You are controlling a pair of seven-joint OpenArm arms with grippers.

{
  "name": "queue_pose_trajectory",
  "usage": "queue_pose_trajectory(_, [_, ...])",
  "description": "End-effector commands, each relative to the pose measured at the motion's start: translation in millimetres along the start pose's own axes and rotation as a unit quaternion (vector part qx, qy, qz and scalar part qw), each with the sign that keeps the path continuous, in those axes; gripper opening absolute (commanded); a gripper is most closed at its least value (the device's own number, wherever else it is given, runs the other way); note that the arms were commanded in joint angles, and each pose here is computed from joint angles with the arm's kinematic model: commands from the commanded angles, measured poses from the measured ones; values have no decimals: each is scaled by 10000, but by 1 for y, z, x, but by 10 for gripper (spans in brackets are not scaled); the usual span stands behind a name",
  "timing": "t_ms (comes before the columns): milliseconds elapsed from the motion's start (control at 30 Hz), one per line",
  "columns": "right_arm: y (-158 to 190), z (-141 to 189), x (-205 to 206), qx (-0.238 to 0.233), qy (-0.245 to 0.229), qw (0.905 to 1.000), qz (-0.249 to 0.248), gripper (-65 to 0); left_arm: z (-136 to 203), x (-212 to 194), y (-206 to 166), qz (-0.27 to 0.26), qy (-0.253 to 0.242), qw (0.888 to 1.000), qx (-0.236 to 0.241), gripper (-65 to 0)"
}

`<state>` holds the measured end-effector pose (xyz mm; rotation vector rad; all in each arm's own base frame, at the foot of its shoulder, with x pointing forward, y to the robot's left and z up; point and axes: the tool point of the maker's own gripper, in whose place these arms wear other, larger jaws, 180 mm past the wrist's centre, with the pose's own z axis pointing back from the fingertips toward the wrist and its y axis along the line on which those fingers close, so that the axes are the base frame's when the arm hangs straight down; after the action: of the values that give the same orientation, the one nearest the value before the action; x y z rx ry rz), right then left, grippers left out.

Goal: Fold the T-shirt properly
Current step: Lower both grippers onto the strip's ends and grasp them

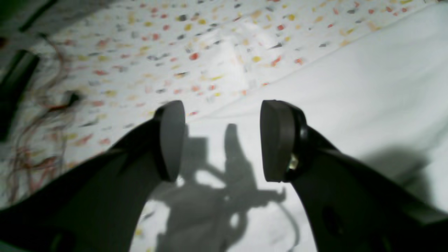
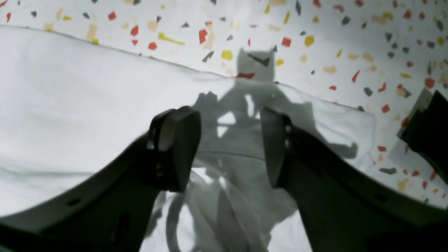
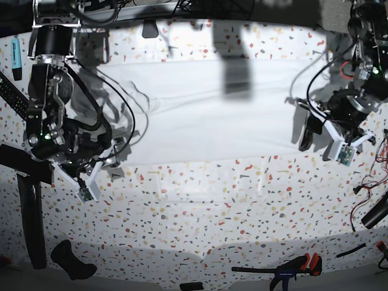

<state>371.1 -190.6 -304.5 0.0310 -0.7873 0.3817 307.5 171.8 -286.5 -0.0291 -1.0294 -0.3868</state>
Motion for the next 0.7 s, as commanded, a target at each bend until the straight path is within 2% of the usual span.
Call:
queue_pose_trajectory(0, [-6,8,19,-80,-284,9995,88,-334,3,6,12,-162,-19,9995,261,-319])
queue_pose_trajectory(67, [-2,10,19,-6,-272,9992,304,-334,5,-10,25,-397,398,9972,502,-319])
queue_pose_trajectory(167, [11,17,24,242,-334,9934,1068,-334,7,-32,45,-544,921,9920,673,-317])
queue_pose_trajectory(300, [26,28,22,450,-406,9910,1191,-334,9,-65,80,-396,1556,9818,1011,-286])
queue_pose_trajectory(367, [36,35,14,530,-352,9900,1256,-334,8,-78,92,-39,1710,9802,993,-286])
queue_pose_trajectory(533, [60,51,-12,637,-245,9872,1440,-334,-2,-93,101,1204,1704,9772,402,-287])
queue_pose_trajectory(667, [76,63,-37,767,-77,9860,1476,-334,-10,-98,107,1552,1702,9727,296,-287])
